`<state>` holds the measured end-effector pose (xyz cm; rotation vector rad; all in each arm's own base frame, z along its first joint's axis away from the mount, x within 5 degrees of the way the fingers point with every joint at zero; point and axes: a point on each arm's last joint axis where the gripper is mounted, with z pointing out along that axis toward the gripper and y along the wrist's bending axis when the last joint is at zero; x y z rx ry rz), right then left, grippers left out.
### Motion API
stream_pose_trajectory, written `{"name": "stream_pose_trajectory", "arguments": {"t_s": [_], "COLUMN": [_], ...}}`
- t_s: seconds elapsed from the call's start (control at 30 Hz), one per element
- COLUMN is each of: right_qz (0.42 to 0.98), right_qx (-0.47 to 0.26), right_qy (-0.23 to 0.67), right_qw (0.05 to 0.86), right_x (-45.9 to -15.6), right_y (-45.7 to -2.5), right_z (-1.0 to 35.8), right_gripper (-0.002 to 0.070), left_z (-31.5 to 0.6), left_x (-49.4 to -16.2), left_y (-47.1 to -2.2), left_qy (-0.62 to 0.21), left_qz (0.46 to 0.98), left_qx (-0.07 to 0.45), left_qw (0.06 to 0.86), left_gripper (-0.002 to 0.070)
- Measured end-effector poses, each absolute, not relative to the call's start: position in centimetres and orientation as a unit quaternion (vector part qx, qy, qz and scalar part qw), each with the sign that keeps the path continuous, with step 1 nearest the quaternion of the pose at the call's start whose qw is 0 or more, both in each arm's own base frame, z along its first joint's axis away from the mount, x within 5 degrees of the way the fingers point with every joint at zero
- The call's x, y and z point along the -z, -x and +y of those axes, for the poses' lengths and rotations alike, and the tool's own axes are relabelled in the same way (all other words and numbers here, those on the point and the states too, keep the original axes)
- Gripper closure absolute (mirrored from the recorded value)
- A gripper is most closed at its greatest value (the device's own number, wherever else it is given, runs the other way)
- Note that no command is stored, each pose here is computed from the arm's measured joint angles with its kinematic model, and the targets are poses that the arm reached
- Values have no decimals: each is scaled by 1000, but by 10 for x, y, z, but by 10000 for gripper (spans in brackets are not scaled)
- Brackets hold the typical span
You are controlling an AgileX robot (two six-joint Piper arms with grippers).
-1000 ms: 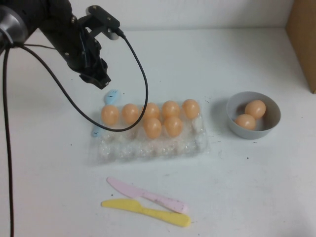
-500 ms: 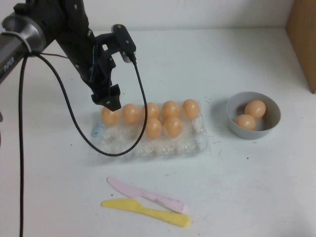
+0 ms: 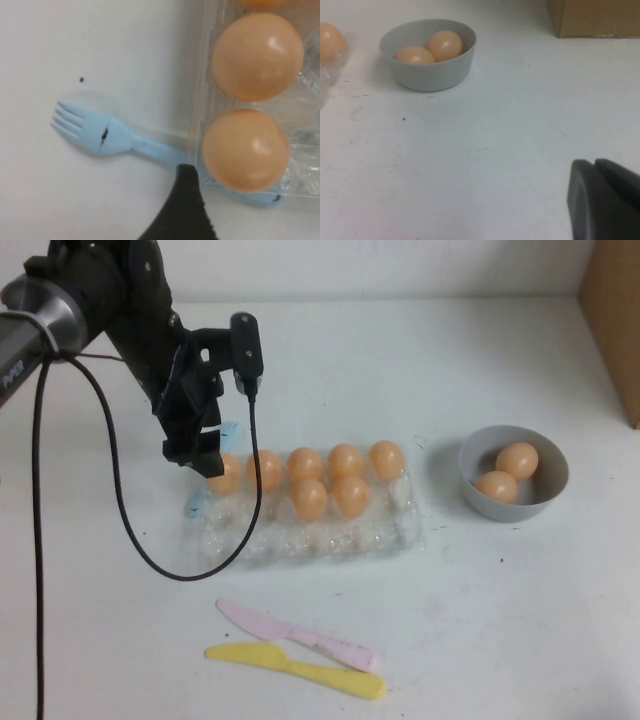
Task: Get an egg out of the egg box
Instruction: Pick up the egg from the plastic box
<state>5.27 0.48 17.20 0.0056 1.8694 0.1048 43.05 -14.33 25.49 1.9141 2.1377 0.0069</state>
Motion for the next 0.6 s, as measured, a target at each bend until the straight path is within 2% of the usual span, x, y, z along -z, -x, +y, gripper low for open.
{"name": "stream_pose_trajectory", "arguments": {"t_s": [0.23,0.6], "right_qz": [804,804], "right_qx": [-45,-45], "right_qy": [-2,-2], "right_qw": [593,593], "right_x": [-172,-172], "right_y": [-53,-53], "right_z": [5,5], "right_gripper": [694,694], "left_z": [-141,-144], "left_x": [-251,-246], "left_y": [-430,-431], "left_qy": [-693,-696], "left_qz": [710,706], "left_qx": [-5,8], "left_qw": [129,135], "left_gripper": [130,130]}}
